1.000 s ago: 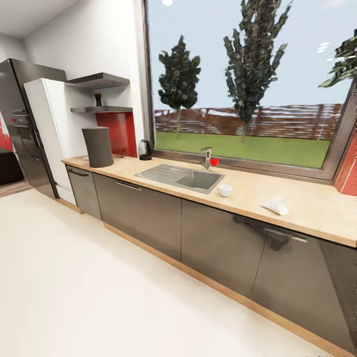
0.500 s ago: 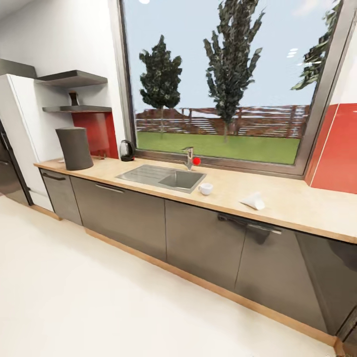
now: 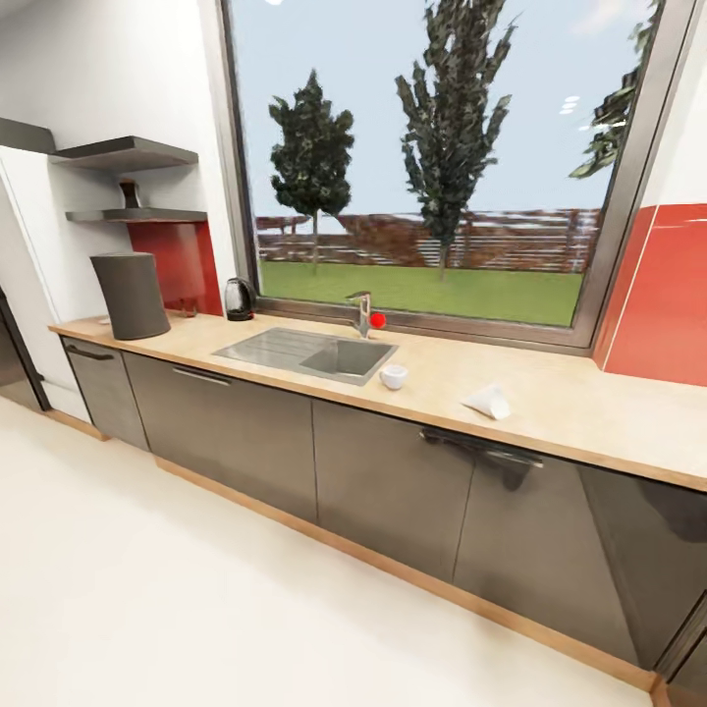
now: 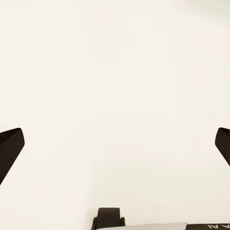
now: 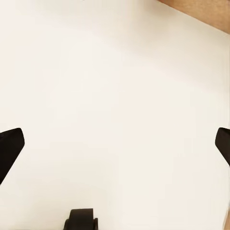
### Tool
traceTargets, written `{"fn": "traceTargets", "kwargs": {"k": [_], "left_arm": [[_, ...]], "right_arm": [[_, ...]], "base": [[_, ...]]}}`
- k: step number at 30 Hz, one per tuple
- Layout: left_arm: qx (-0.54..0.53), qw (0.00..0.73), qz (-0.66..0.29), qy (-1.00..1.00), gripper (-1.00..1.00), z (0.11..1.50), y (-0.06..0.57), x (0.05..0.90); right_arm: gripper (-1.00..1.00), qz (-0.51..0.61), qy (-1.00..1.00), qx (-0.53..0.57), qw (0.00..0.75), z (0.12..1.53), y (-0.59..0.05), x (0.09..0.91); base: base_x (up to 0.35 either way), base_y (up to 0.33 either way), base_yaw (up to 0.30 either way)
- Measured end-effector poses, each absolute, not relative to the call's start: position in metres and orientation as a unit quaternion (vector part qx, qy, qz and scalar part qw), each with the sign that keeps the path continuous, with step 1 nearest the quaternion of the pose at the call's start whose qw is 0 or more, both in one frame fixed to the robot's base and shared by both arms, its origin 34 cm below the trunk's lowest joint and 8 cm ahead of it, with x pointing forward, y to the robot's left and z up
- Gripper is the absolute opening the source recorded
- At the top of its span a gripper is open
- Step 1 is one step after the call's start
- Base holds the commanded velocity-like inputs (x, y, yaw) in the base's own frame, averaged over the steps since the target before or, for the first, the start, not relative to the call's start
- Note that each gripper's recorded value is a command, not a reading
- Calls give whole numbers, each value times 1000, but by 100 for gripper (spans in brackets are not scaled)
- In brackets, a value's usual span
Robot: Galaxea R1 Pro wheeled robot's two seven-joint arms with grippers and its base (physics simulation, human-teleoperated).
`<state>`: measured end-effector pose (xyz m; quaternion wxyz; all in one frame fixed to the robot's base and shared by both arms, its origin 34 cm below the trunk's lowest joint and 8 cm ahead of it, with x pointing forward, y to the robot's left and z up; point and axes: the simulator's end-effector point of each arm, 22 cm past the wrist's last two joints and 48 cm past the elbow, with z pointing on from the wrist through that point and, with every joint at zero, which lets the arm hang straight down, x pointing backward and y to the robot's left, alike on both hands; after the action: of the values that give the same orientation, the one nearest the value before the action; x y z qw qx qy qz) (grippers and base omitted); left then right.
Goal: Set up a coffee station on the kitchen countertop: keep the coffee maker on the countertop, move the bottle of coffee from the kitchen shelf to the counter next to the coffee maker, place a paper coffee filter on top of the coffee maker, put the saucer next to the coffee maker with the coffee cup on the saucer, and place the electric kettle next to the coffee maker.
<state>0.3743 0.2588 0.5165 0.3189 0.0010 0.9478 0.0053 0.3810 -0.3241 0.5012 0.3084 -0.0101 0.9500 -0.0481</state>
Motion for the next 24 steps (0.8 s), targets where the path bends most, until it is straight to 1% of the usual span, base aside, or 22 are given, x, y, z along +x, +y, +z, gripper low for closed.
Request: {"fn": "traceTargets", "kwargs": {"k": [5,10,14,15,20,23,24], "left_arm": [[1,319,5,948,100,516,259,374],[1,319,6,948,100,517,260,375],[1,319,6,948,100,516,260,374],[1,318,7,948,100,516,260,374],[0,324,7,946,100,517,261,375],[0,331,7,944,100,519,261,377],[0,332,7,943,100,519,261,377]], "right_arm": [[100,-48,950,-11,309,501,-324,381],[100,-47,942,-12,333,512,-322,399],[100,-45,910,-17,412,557,-319,463],[100,-42,894,-20,446,581,-315,490],[100,-15,830,-43,557,686,-292,571],[100,11,809,-65,584,734,-274,596],[100,34,801,-83,591,762,-259,606]], "base": [[11,-12,0],[0,0,0],[0,0,0],[0,0,0],[0,0,0],[0,0,0],[0,0,0]]}}
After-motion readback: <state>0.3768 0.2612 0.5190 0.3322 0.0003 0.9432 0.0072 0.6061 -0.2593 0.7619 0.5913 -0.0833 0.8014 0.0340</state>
